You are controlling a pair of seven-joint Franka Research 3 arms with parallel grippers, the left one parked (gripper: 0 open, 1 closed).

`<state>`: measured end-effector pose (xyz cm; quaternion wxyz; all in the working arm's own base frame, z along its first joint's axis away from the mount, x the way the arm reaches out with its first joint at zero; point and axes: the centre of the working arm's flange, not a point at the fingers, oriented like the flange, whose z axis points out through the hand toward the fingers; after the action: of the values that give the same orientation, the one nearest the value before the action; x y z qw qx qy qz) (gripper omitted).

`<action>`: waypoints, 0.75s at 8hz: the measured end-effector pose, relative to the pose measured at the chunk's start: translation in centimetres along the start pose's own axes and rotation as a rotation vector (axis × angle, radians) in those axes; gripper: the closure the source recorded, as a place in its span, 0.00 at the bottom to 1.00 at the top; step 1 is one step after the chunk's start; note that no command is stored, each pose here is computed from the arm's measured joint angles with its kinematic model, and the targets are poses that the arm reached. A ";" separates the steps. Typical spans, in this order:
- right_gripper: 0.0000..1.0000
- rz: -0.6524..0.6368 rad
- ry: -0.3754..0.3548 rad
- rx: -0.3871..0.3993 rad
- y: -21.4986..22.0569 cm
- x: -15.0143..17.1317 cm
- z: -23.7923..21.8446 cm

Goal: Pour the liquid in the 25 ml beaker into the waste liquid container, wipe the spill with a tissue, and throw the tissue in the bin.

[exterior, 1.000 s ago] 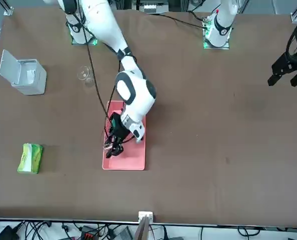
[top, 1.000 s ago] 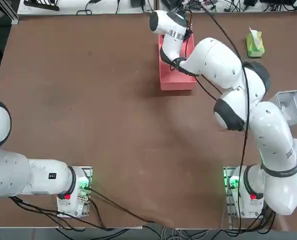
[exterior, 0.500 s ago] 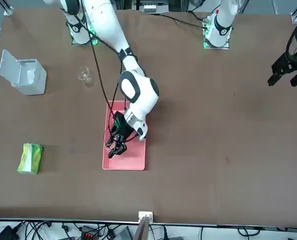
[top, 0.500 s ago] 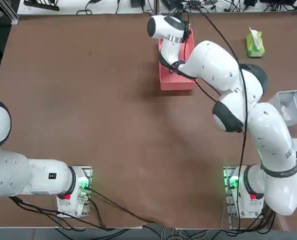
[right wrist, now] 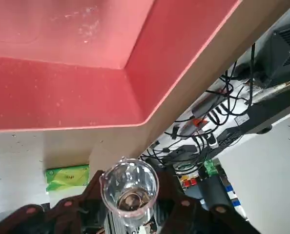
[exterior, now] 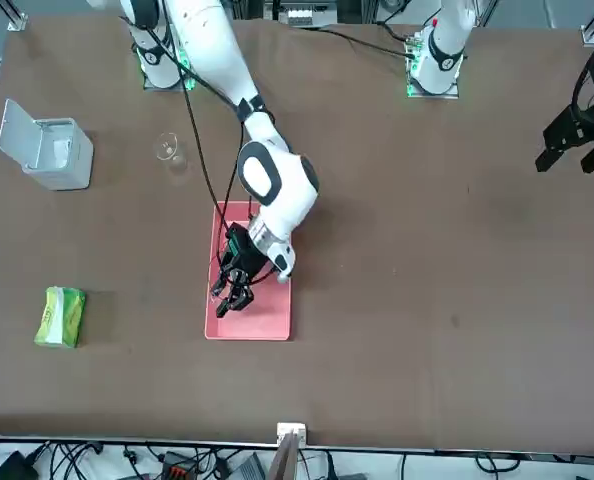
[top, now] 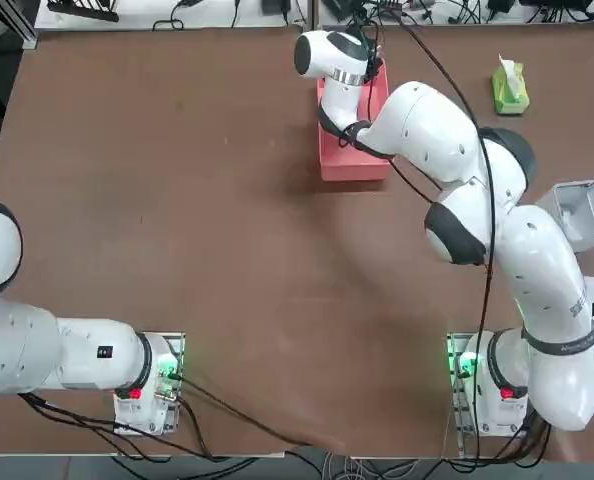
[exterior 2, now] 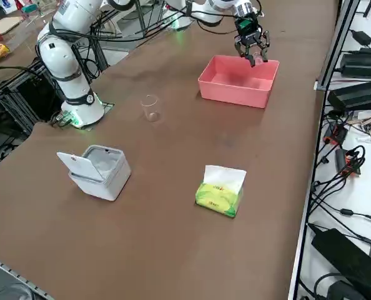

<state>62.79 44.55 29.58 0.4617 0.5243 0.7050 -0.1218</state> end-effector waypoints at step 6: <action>0.52 0.095 0.069 0.072 0.3 -1.0 0.7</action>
<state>63.40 43.57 30.06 0.4232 0.5772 0.6901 -0.1069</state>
